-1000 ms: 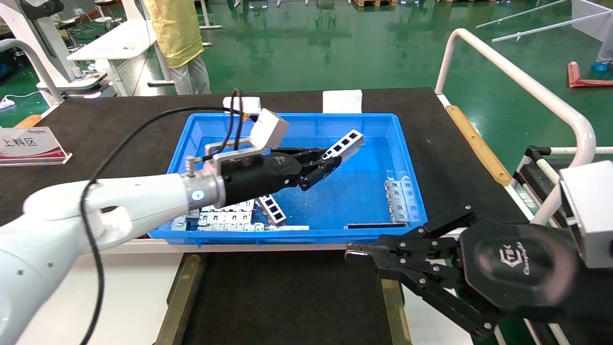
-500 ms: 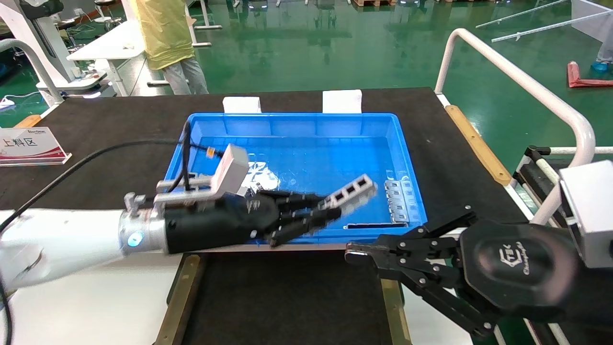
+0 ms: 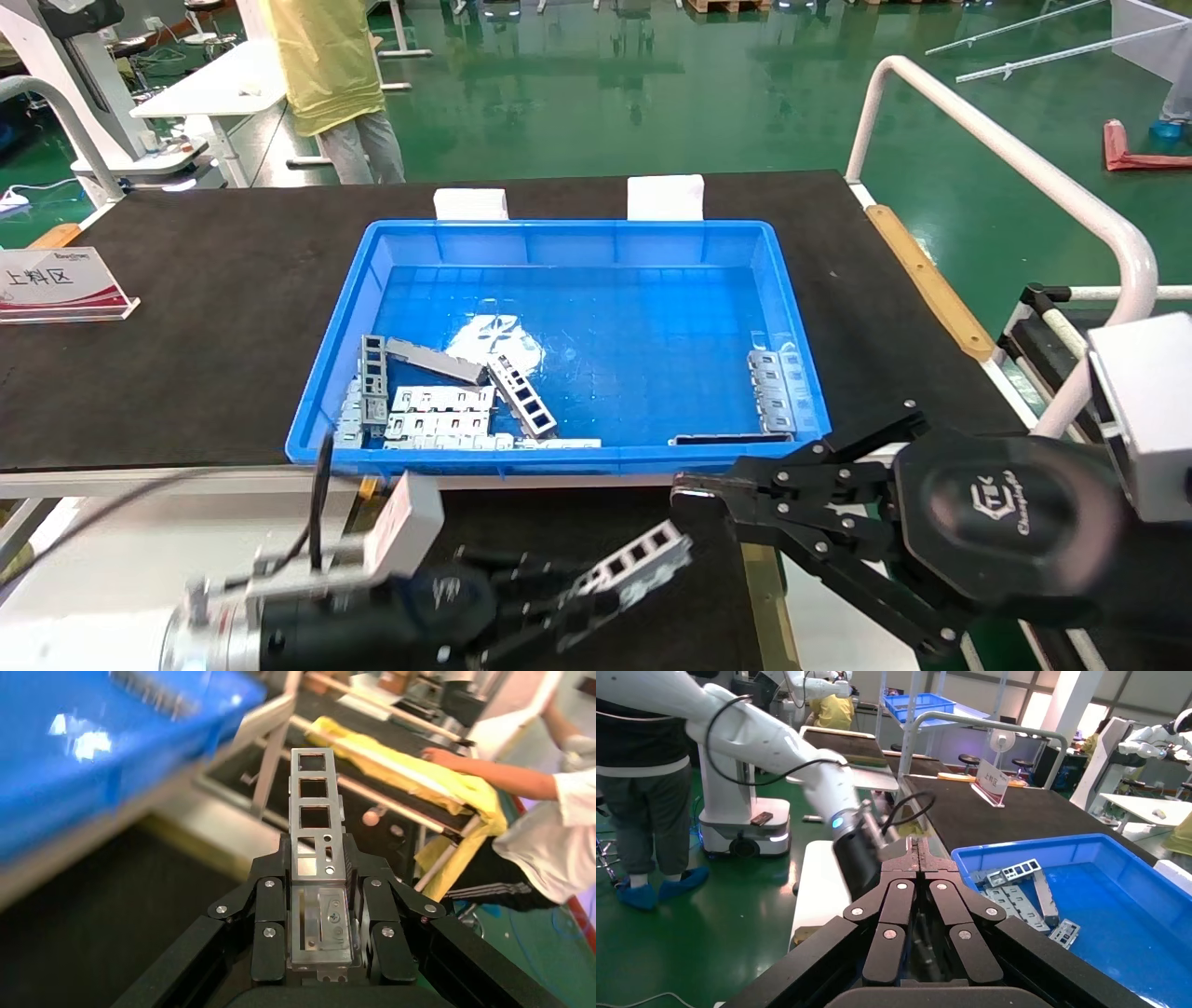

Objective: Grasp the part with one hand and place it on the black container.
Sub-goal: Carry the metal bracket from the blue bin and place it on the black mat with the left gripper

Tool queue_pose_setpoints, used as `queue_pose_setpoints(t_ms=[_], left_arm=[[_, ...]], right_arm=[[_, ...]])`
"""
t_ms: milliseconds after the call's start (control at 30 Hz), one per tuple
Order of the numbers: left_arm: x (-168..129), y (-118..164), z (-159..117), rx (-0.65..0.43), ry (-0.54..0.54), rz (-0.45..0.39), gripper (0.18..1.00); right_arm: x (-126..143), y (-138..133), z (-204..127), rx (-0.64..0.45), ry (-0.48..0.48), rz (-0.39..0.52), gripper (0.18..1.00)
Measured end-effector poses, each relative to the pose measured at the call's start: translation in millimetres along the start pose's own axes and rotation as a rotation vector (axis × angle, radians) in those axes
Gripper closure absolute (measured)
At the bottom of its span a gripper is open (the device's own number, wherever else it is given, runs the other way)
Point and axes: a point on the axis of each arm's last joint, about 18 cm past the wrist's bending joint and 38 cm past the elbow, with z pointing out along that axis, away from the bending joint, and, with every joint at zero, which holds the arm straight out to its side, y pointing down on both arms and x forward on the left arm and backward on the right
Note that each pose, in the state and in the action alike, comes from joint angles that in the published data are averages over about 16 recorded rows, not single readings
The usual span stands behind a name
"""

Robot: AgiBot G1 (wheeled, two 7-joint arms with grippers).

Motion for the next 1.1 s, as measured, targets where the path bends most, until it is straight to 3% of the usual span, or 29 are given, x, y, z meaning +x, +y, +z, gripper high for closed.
queue_pose_setpoints(t_ms=[267,567,833,1100], left_arm=[[9,51,2,-0.015,-0.142,-0.156,0.863],[3,93,25,-0.012,-0.293,-0.280,0.863],[-9,115,57,0.001,-0.402,-0.348,0.863],[-25,119,93,0.047,-0.515,-0.413,0.863]], right_arm=[[0,0,0,0.000,0.000,0.000,0.988],[0,0,0,0.000,0.000,0.000,0.988],[0,0,0,0.000,0.000,0.000,0.988],[0,0,0,0.000,0.000,0.000,0.988]])
